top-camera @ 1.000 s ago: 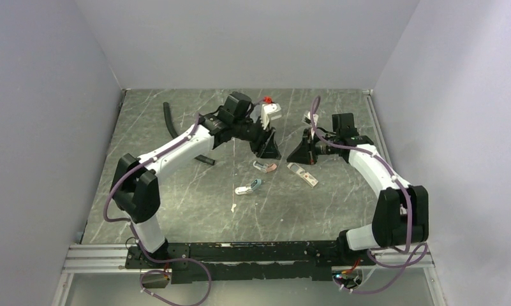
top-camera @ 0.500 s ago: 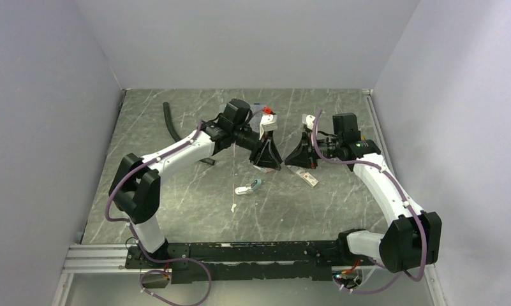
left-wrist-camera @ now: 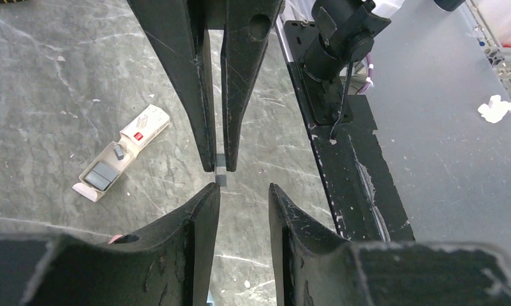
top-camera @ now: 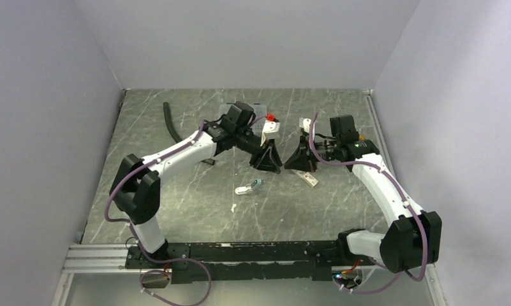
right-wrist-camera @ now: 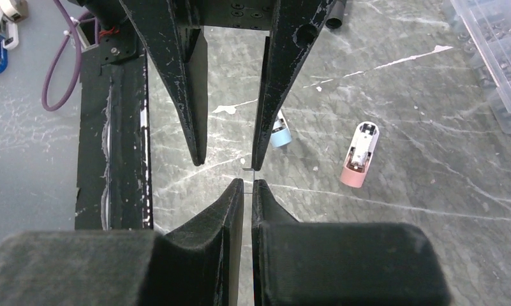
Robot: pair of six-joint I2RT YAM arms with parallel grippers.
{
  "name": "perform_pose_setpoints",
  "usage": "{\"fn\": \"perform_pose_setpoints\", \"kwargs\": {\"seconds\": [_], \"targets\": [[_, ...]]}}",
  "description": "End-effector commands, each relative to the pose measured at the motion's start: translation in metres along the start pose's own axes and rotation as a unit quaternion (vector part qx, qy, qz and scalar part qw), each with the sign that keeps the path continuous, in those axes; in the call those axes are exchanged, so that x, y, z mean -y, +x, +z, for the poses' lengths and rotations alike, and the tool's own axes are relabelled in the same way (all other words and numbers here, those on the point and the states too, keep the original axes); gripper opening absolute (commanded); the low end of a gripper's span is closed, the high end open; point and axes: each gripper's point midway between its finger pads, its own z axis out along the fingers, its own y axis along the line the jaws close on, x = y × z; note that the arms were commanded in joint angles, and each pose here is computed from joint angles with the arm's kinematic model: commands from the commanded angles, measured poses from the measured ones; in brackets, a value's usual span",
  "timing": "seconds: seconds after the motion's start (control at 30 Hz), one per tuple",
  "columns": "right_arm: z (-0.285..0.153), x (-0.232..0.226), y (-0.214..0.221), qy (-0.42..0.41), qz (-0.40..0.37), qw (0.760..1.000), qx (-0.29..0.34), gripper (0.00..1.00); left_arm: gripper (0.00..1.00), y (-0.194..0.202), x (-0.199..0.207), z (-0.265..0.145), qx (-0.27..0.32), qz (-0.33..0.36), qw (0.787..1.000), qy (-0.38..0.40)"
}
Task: Load the staples into the stapler
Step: Adjust the staple.
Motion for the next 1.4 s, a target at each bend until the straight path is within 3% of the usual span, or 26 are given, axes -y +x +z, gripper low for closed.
{"fn": "perform_pose_setpoints", "kwargs": {"seconds": [0.0, 0.6, 0.83, 1.07, 1.2, 1.37], "targets": [[0.001, -0.005, -0.016, -0.021, -0.043, 0.999, 0.019, 0.05, 0.39, -0.014, -0.001, 0.001, 0.005, 0.046, 0.999, -0.009], [0.001, -0.004, -0.026, -0.004, -0.043, 0.998, 0.043, 0.04, 0.36, -0.011, 0.000, 0.001, 0.029, 0.022, 0.999, -0.007], [0.002, -0.003, -0.023, -0.005, -0.038, 0.998, 0.040, 0.04, 0.25, -0.012, -0.005, -0.001, 0.033, 0.018, 0.999, -0.012], [0.003, -0.002, -0.022, -0.006, -0.036, 0.999, 0.038, 0.04, 0.20, -0.014, -0.007, -0.001, 0.031, 0.022, 0.999, -0.017], [0.003, -0.001, -0.020, -0.005, -0.033, 0.999, 0.036, 0.08, 0.16, -0.014, -0.009, -0.002, 0.028, 0.024, 0.999, -0.022], [0.002, 0.002, -0.020, 0.007, -0.034, 0.999, 0.031, 0.24, 0.10, -0.010, -0.014, -0.005, 0.013, 0.035, 0.998, -0.041]]}}
